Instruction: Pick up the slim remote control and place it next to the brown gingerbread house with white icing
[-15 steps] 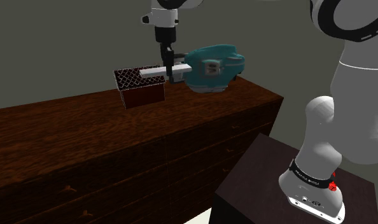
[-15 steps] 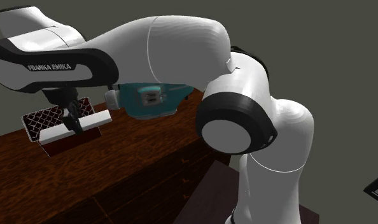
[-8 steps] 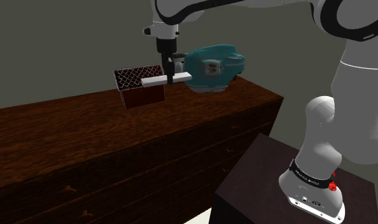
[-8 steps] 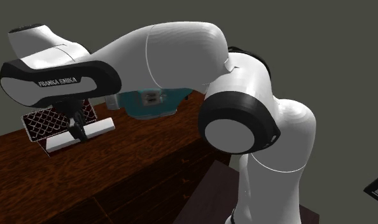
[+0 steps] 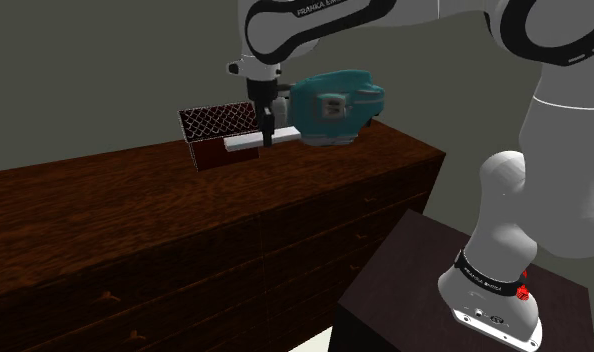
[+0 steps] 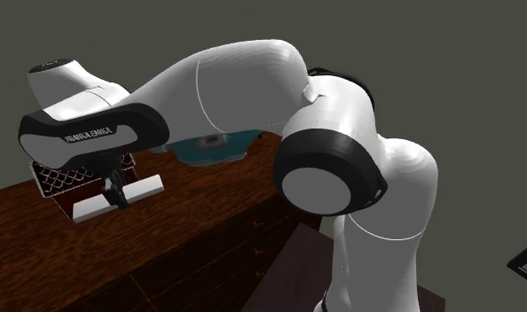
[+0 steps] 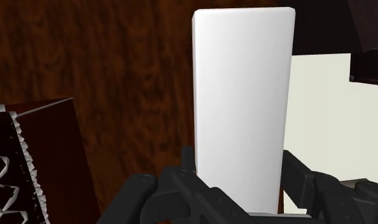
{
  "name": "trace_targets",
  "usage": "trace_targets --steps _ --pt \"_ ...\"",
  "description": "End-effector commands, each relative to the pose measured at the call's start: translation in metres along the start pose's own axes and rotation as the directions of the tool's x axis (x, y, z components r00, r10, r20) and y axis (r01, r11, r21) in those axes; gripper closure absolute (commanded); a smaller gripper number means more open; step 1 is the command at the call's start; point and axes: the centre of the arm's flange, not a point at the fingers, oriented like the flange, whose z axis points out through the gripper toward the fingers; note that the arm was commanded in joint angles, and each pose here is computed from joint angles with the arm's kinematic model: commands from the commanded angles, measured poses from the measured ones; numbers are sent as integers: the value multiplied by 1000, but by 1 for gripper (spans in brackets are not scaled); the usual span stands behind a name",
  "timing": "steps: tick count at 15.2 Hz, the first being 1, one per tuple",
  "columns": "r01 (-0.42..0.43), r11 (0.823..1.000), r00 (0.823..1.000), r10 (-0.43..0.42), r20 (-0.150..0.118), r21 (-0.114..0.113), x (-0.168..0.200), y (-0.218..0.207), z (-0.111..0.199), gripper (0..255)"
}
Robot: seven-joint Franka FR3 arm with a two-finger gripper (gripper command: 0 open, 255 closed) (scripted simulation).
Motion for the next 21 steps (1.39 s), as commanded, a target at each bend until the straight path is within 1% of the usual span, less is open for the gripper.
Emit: trace_targets --steps 1,21 --pt "0 1000 1000 0 -1 -1 0 -1 11 255" --pt "0 1000 1000 0 -1 -1 0 -3 116 255"
